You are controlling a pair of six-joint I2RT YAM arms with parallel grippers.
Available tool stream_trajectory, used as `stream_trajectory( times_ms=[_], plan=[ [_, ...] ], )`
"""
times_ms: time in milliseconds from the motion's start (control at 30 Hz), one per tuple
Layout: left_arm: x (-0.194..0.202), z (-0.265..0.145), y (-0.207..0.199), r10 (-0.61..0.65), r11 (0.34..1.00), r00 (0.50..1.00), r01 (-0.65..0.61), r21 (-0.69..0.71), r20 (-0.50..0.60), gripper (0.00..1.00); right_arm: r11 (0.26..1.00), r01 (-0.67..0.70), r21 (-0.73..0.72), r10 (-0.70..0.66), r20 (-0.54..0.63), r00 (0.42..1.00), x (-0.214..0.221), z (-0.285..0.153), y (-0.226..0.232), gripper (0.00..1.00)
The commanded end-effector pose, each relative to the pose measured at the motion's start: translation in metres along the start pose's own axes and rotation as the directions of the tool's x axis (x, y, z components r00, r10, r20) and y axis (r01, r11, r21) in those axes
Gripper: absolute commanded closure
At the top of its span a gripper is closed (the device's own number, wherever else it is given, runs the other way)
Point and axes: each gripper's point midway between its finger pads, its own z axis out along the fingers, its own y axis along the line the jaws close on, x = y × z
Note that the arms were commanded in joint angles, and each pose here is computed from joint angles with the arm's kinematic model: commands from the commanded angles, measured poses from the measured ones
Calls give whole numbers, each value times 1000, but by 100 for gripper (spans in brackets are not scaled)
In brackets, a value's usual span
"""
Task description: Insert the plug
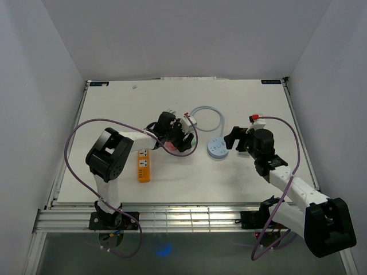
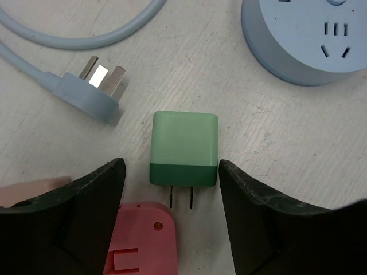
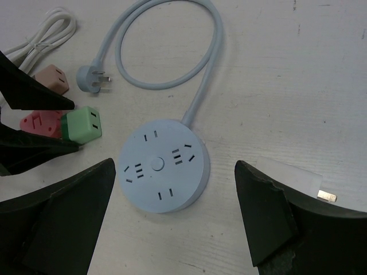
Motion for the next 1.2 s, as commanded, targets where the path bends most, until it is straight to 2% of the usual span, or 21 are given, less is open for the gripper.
stream_trajectory(
  times_ms=[0, 67, 100, 267, 400, 433, 533, 633, 667, 767, 933, 1000, 1167],
  plan=[
    [-19, 4, 3, 51, 999, 998, -51, 2, 37, 24, 1000, -5, -18, 6, 47, 999, -11, 0, 4, 11],
    [-17, 5, 1, 57, 998, 998, -57, 8, 34, 26, 1000, -6, -15, 7, 43, 999, -10, 0, 3, 11],
    [-17, 5, 0, 59, 998, 998, -60, 19, 36, 33, 1000, -4, -15, 5, 44, 999, -10, 0, 3, 11],
    [-19, 4, -9, 73, 996, 996, -76, 47, 47, 53, 999, -6, -48, 7, 30, 1000, -9, 1, 8, 11],
    [-29, -2, -18, 95, 993, 992, -100, 60, 83, 56, 994, -10, -113, 9, -8, 1000, -9, 1, 21, 10],
    [-27, -3, -23, 102, 992, 991, -108, 66, 84, 58, 989, -8, -147, 7, -3, 1000, -22, 1, 30, 10],
    [-38, -12, -35, 135, 987, 980, -146, 72, 144, 60, 967, -49, -250, 21, -114, 993, -16, -1, 53, 9],
    [-62, -27, -50, 183, 977, 952, -205, 63, 247, 59, 929, -104, -354, 50, -160, 986, -27, -7, 78, 4],
    [-55, -30, -55, 188, 975, 950, -210, 67, 251, 59, 910, -117, -397, 52, -170, 984, -32, -11, 88, 2],
    [-65, -42, -68, 226, 965, 921, -257, 59, 317, 59, 892, -167, -420, 74, -229, 971, -31, -13, 96, 0],
    [-81, -58, -87, 275, 943, 869, -328, 62, 412, 59, 853, -224, -471, 93, -285, 954, -30, -14, 110, 6],
    [-84, -64, -92, 290, 937, 849, -347, 51, 441, 59, 835, -255, -488, 101, -320, 942, -26, -14, 115, 11],
    [-89, -75, -96, 312, 929, 820, -369, 27, 480, 59, 816, -288, -500, 89, -384, 919, -13, -13, 125, 14]
  ],
)
